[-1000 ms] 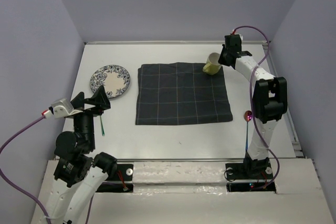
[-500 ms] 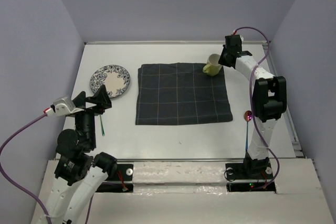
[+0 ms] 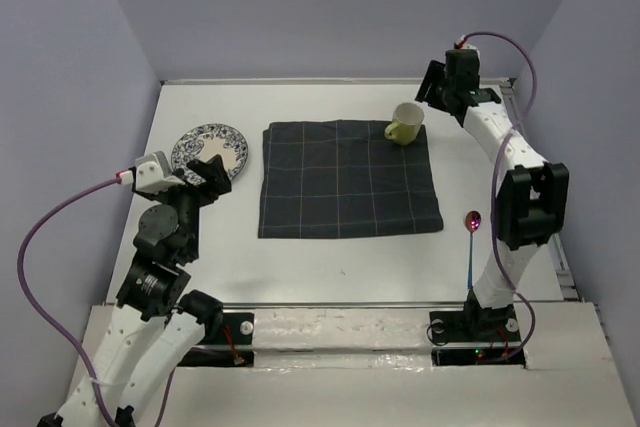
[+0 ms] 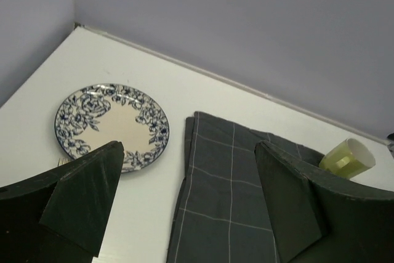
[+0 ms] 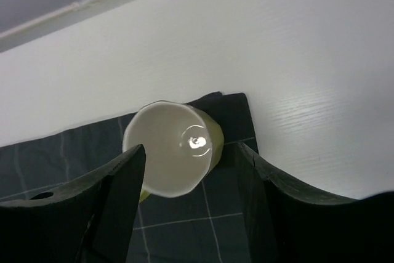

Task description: Set the dinner table for one person

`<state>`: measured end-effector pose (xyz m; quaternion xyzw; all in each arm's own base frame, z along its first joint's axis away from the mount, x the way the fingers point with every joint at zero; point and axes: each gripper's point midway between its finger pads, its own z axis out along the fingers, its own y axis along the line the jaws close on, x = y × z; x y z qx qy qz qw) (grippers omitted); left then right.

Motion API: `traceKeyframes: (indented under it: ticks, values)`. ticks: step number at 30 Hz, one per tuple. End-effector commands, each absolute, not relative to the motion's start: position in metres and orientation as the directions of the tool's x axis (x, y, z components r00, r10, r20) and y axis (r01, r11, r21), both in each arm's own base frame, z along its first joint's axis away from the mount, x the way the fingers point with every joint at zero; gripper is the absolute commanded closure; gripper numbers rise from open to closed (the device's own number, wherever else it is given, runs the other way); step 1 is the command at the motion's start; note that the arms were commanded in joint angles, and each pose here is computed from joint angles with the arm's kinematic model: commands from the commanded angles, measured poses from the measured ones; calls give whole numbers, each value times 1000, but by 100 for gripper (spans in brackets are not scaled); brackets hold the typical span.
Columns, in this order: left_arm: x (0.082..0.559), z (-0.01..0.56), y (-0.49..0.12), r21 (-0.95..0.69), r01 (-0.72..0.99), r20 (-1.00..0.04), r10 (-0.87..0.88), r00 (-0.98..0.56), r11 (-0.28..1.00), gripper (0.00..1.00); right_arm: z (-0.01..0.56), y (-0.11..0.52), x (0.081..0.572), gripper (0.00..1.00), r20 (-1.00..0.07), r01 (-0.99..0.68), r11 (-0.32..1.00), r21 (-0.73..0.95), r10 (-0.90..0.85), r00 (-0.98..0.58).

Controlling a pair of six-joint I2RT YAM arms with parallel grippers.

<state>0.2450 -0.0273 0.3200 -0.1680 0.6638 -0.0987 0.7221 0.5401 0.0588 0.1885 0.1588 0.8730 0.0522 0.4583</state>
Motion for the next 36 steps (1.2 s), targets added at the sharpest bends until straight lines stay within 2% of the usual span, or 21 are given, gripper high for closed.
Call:
traceKeyframes:
  ticks: [1, 3, 7, 8, 9, 12, 13, 15, 17, 26, 36]
  values:
    - [256, 328, -37, -438, -80, -899, -435, 61, 895, 1, 268, 78, 500, 36, -825, 93, 921, 378, 381, -417]
    - [262, 317, -43, -459, -93, -888, -459, 20, 884, 1, 285, 105, 483, 36, -835, 3, 895, 446, 418, -357]
    - [288, 286, -53, -557, -151, -824, -567, -30, 817, 1, 289, 176, 416, 36, -832, -184, 848, 497, 405, -380]
    - [294, 278, -53, -578, -168, -807, -590, -33, 799, 1, 270, 181, 406, 36, -834, -168, 864, 475, 382, -398]
    - [304, 261, -51, -593, -189, -791, -610, -46, 783, 1, 266, 206, 390, 36, -835, -219, 853, 474, 356, -419]
    - [318, 218, -40, -648, -292, -722, -689, -56, 703, 1, 250, 228, 355, 36, -826, -283, 829, 483, 324, -461]
    - [324, 205, -25, -682, -351, -682, -732, -14, 642, 1, 258, 238, 338, 36, -833, -328, 810, 486, 316, -454]
    - [324, 183, -9, -702, -404, -654, -755, 38, 587, 1, 246, 239, 319, 37, -829, -336, 807, 486, 305, -468]
    - [327, 169, 11, -716, -450, -628, -775, 79, 534, 1, 263, 245, 303, 37, -837, -389, 769, 507, 329, -438]
    - [346, 104, 64, -701, -585, -559, -824, 94, 409, 1, 248, 248, 277, 37, -833, -435, 745, 506, 292, -471]
    - [374, 78, 59, -700, -589, -521, -853, 37, 402, 5, 240, 261, 275, 38, -822, -461, 724, 513, 259, -508]
